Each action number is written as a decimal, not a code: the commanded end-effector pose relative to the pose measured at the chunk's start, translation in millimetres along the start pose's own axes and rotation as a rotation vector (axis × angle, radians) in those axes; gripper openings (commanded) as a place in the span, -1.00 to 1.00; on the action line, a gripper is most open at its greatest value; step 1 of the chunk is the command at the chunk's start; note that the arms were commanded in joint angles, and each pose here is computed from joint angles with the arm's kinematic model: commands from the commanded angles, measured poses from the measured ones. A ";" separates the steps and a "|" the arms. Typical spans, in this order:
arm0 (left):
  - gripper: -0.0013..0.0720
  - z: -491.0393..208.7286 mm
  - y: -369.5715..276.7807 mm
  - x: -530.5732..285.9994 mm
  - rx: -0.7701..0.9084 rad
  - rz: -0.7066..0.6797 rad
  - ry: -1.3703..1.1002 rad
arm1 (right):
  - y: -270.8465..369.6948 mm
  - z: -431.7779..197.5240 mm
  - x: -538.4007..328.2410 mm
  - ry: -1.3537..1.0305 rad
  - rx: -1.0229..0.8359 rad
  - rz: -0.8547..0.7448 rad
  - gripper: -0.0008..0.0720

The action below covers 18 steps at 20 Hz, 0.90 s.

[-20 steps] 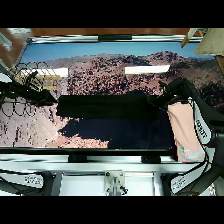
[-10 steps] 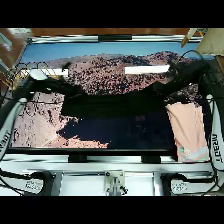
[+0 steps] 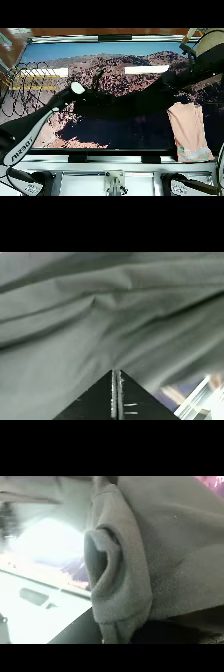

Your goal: Fold the shirts.

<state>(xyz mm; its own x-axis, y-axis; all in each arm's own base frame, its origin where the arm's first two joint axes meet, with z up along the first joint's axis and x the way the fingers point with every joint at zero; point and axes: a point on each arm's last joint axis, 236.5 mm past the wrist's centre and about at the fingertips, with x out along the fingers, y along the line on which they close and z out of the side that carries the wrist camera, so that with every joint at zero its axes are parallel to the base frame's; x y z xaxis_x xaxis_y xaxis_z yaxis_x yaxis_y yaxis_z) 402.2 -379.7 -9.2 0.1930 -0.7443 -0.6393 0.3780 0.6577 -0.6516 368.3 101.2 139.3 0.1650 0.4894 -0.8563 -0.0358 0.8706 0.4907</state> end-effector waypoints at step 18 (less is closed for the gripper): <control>-0.90 97.6 13.5 -168.3 0.132 0.170 -0.295 | 53.2 -3.2 46.8 0.051 -0.053 0.027 -0.80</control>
<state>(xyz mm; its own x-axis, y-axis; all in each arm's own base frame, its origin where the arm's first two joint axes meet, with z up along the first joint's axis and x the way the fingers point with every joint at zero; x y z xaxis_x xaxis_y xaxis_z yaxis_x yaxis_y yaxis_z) 449.2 -340.6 82.6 0.3981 -0.7348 -0.5492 0.4217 0.6783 -0.6017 357.2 140.3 146.5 0.1374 0.5021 -0.8538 -0.0607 0.8646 0.4987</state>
